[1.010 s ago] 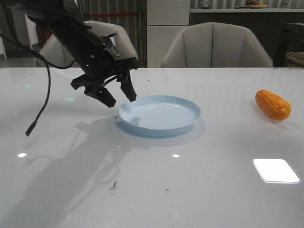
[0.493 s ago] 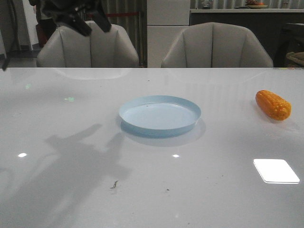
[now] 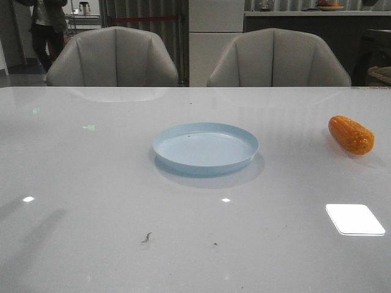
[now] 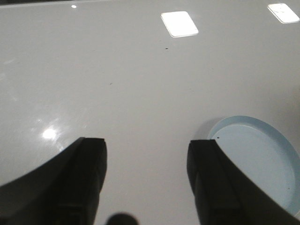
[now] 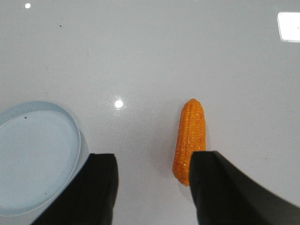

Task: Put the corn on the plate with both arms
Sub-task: 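Lower the right gripper over the orange corn cob and grasp it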

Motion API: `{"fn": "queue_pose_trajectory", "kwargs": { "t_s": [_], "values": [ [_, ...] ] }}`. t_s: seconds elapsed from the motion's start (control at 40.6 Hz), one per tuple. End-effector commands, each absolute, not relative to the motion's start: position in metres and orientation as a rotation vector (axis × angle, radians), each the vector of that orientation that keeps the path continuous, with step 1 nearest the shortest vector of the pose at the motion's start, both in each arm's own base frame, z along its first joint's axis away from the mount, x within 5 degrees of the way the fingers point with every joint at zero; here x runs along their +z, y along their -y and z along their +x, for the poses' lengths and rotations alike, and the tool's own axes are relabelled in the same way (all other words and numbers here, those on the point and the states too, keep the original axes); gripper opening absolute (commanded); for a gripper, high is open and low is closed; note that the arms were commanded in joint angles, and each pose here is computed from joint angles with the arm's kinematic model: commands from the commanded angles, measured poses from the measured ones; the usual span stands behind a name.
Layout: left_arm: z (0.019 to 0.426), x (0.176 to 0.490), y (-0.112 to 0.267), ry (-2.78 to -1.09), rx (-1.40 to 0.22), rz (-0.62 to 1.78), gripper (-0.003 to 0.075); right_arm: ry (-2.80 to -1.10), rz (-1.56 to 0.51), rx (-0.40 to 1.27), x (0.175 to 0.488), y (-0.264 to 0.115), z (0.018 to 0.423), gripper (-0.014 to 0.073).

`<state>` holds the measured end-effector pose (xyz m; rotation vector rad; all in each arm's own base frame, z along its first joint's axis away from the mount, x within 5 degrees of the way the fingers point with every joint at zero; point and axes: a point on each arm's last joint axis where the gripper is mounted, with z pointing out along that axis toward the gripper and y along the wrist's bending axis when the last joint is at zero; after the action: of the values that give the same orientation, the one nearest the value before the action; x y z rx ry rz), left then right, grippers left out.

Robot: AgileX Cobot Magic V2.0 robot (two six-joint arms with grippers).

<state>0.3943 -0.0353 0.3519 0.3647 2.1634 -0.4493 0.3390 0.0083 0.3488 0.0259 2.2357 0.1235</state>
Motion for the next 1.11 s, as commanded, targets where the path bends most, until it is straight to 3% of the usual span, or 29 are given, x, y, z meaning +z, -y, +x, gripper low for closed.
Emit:
{"fn": "queue_pose_trajectory", "kwargs": {
  "t_s": [0.0,0.197,0.443,0.616,0.961,1.084],
  "values": [
    [0.354,0.386,0.023,-1.995,-0.363,0.239,0.0448,-2.153,0.041,0.114,0.365,-0.007,0.357,0.0459],
    [0.277,0.370,0.010,-1.922,-0.173,0.150,0.0448,-2.271,0.151,0.084,0.332,0.013,0.396,0.0459],
    [0.214,0.352,0.009,-1.869,-0.131,0.110,0.0448,-2.513,0.193,0.076,0.277,0.027,0.433,0.0459],
    [0.202,0.345,0.010,-1.884,-0.145,0.122,0.0448,-2.603,0.179,0.092,0.256,0.025,0.452,0.0459],
    [0.201,0.344,0.011,-1.896,-0.155,0.131,0.0448,-2.565,0.162,0.092,0.254,0.023,0.467,0.0460],
    [0.201,0.344,0.011,-1.895,-0.154,0.130,0.0448,-2.609,0.161,0.084,0.240,0.023,0.469,0.0520]
  ]
}}
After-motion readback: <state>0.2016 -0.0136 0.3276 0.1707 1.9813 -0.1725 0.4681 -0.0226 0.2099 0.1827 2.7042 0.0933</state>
